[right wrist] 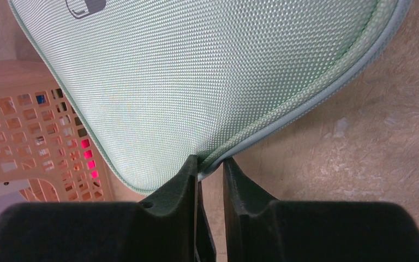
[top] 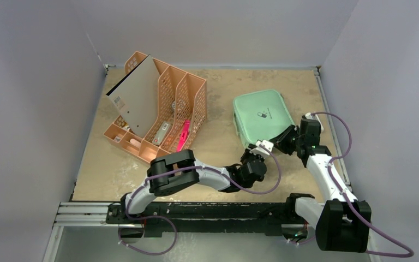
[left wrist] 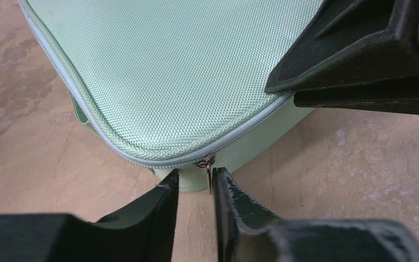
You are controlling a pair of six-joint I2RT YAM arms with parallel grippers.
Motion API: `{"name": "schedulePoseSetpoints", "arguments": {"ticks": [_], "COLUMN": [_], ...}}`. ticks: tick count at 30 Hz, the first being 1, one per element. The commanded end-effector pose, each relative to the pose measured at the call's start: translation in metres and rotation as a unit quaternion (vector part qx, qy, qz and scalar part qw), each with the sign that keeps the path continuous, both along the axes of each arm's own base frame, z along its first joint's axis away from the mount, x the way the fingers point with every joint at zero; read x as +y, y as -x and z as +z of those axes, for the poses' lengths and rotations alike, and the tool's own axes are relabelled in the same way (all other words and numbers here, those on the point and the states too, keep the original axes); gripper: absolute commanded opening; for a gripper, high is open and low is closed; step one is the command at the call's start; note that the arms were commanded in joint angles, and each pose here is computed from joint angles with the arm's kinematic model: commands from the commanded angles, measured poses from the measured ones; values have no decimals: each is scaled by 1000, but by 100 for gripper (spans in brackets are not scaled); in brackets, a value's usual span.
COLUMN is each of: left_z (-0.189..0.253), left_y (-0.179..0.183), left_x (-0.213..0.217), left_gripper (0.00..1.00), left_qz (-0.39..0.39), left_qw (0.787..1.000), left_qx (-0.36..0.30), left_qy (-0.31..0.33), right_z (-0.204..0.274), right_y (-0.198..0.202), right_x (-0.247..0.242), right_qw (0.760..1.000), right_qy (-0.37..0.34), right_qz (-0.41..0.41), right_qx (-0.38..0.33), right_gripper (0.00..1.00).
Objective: Organize the medicine kit
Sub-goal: Zip the medicine box at the center of the board.
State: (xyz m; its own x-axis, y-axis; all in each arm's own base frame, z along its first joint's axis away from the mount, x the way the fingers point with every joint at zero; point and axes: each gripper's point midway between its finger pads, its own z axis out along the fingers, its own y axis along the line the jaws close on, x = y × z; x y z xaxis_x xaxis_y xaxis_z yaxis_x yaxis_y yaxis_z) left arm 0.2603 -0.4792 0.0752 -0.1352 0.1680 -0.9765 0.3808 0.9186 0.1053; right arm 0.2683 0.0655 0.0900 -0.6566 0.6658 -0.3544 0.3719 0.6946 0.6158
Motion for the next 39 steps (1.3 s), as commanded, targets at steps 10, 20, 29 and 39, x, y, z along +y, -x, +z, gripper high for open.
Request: {"name": "schedulePoseSetpoints", "arguments": {"ticks": [10,20,29,39], "left_z": [40,41,37,32], "left_y": [-12,-5,1,5], "left_x": [-12,-14,-15,-9], "left_gripper": [0,0,0,0], "left_qz": [-14,-34,-45,-46], "left_qw": [997,996,995,996], "left_qx": [-17,-7,4,11], "left_qy": [77,86,86,77], "right_z": [-6,12,7,19], "right_y": [29,17,-1,-8], "right_x": [13,21,23,23], "right_qw": [998,998,996,995], "right_qy": [-26,-67,-81,-91], "right_qz": [23,-8,-27,-38], "right_qx": [60,0,-6,-30], "right_gripper": [25,40,40,38]}}
